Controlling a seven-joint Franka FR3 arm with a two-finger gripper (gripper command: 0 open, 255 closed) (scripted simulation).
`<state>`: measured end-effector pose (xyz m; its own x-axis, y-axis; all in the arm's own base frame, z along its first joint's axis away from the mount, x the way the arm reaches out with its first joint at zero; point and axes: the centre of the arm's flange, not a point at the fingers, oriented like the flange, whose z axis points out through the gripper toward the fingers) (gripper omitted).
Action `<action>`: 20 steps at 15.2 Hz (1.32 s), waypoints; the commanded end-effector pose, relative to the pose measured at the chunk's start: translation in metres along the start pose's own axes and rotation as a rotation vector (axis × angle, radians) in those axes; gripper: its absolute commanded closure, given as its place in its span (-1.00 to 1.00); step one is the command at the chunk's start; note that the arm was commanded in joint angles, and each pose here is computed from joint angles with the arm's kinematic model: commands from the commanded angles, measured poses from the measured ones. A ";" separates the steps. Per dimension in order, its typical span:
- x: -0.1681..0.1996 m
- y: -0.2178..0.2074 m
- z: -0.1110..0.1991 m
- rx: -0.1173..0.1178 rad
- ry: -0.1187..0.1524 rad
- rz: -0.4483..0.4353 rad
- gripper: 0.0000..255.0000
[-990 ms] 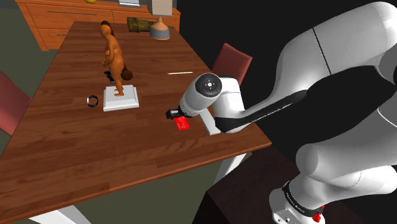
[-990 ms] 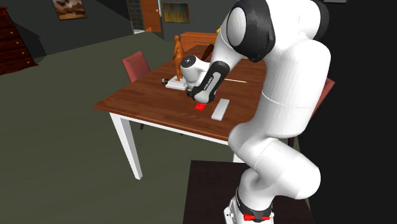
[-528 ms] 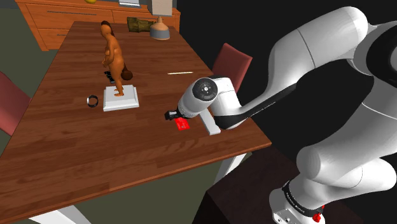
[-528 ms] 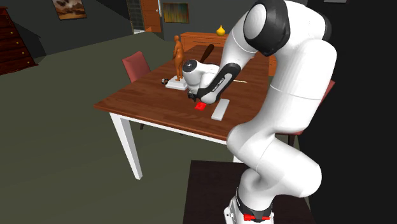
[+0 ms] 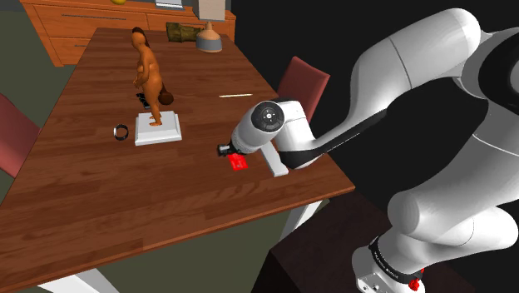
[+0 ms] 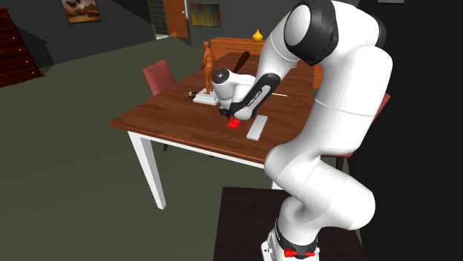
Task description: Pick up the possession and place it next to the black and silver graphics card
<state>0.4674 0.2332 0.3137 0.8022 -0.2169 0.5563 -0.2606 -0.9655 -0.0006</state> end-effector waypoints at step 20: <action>0.034 0.003 -0.049 -0.010 -0.007 0.003 1.00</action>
<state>0.4664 0.2288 0.3669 0.8051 -0.2175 0.5518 -0.2670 -0.9637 0.0097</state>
